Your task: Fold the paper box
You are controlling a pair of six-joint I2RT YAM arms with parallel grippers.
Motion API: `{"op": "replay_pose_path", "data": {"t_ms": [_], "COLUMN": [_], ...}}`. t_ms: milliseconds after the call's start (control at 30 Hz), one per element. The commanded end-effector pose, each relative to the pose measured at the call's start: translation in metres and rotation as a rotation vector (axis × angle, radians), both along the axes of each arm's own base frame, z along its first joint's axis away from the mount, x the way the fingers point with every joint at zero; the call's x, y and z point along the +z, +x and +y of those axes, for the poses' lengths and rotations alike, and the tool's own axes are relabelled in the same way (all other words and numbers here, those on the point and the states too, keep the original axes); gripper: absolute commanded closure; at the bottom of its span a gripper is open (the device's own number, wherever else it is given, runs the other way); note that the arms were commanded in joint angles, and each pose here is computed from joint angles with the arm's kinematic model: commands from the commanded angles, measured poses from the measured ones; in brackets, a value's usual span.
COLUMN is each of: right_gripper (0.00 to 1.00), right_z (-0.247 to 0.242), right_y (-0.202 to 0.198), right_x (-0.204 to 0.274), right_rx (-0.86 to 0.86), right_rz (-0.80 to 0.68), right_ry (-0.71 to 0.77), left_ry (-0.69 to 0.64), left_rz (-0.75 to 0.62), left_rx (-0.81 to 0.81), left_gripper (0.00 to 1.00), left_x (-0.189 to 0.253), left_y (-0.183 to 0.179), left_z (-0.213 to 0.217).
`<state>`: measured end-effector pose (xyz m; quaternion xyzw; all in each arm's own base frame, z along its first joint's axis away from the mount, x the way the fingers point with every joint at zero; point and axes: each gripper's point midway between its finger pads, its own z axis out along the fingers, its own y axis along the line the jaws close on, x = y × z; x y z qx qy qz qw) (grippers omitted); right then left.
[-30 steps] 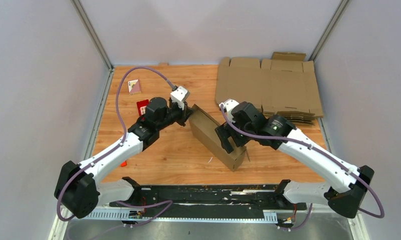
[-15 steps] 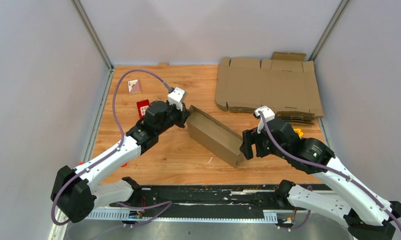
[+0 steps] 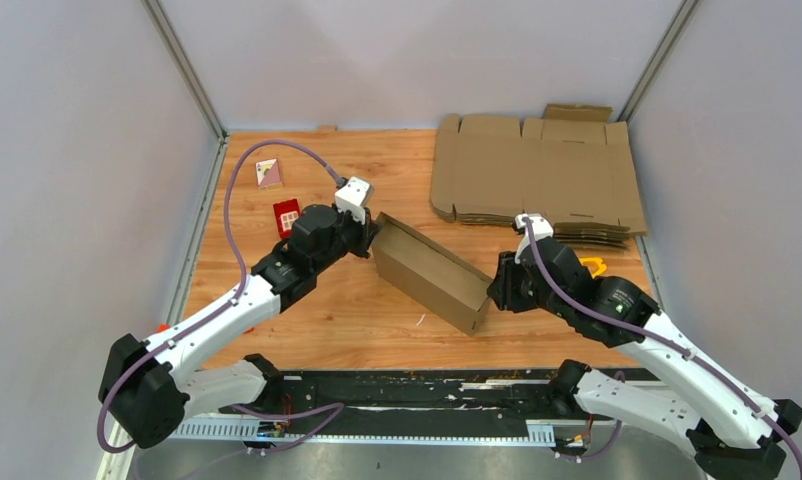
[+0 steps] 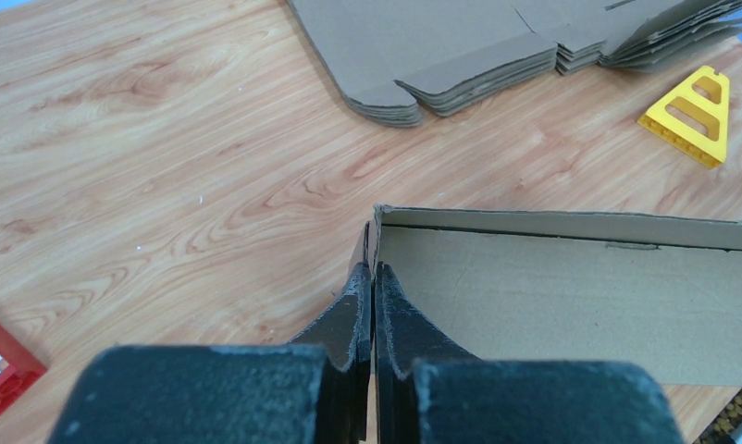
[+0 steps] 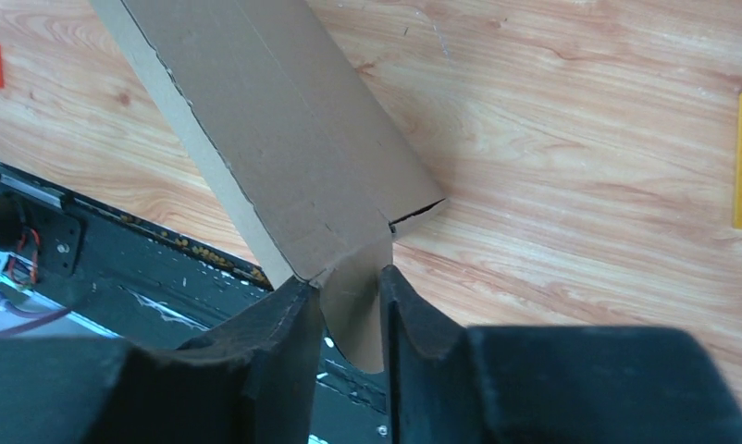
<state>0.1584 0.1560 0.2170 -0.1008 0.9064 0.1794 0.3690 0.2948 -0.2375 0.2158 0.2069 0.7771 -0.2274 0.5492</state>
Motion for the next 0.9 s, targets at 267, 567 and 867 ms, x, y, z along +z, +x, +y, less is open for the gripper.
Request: {"op": "replay_pose_path", "data": {"t_ms": [267, 567, 867], "right_gripper": [0.79, 0.78, 0.81], "right_z": [0.022, 0.020, 0.014], "right_y": [0.011, 0.018, 0.019], "right_x": [0.015, 0.010, 0.002], "right_rx": [-0.220, -0.327, -0.439], "right_rz": [0.072, 0.114, 0.154], "right_ry": [0.289, 0.295, 0.313], "left_ry": [0.045, 0.061, 0.054], "left_rz": [0.072, 0.073, 0.089], "left_rx": [-0.008, 0.007, 0.032], "left_gripper": [1.00, 1.00, 1.00], "left_x": [-0.013, -0.012, -0.016], "left_y": [-0.017, -0.021, -0.025], "left_z": [0.000, 0.001, -0.002]}}
